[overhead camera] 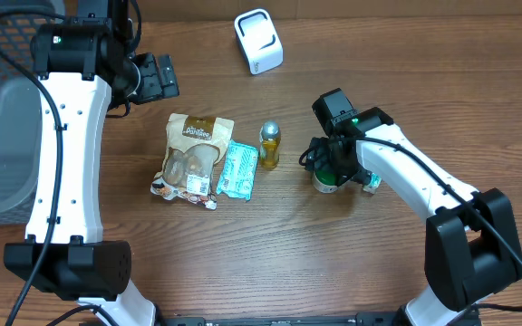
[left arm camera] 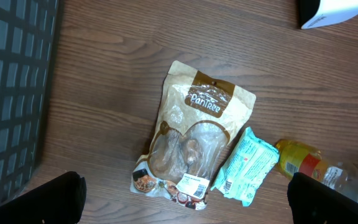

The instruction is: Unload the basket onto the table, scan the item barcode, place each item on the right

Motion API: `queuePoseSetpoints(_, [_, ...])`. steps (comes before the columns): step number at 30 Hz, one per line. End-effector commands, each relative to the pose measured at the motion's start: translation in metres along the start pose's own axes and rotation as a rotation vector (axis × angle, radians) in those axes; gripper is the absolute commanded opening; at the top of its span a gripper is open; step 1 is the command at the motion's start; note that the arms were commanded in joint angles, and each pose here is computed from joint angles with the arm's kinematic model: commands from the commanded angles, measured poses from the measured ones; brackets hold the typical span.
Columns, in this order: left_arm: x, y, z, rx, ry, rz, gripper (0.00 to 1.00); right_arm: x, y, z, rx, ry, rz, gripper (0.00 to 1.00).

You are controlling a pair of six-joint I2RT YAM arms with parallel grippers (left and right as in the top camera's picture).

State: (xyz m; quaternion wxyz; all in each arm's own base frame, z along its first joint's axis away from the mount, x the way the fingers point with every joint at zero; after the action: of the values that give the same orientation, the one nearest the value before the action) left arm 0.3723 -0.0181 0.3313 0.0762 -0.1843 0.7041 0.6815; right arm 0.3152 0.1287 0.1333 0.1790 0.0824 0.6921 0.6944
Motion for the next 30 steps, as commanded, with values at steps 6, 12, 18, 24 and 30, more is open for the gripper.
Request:
queuePoseSetpoints(6, [-0.002,0.003,-0.001,0.008,-0.011,-0.013,1.0,0.002,0.0,0.001,-0.005,0.01,0.005,0.91])
queuePoseSetpoints(12, [-0.002,0.003,-0.001,0.008,-0.011,-0.014,1.0,0.005,0.0,0.005,-0.011,0.026,0.005,0.9])
queuePoseSetpoints(18, [-0.002,0.003,-0.001,0.008,-0.011,-0.013,1.0,0.011,-0.006,0.005,-0.005,0.038,0.007,0.89])
queuePoseSetpoints(24, [-0.002,0.003,-0.001,0.008,-0.011,-0.013,1.0,0.014,-0.02,0.003,-0.016,0.036,-0.013,0.85])
queuePoseSetpoints(30, [-0.002,0.003,-0.001,0.008,-0.011,-0.014,0.99,0.01,-0.021,0.005,-0.022,0.034,-0.043,0.84])
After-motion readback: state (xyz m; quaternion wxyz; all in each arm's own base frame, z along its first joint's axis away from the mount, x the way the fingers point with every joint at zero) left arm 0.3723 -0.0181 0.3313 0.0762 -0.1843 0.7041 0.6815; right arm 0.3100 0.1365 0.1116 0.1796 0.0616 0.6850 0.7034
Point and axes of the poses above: each gripper's point midway between its finger pads, its own y axis back along the fingers, its own z axis along the line the jaws close on, x = y × z, the point moved 8 cm from there along y, back along the fingers, and after that the axes turned 6 degrees about -y, right-handed, at the moved point
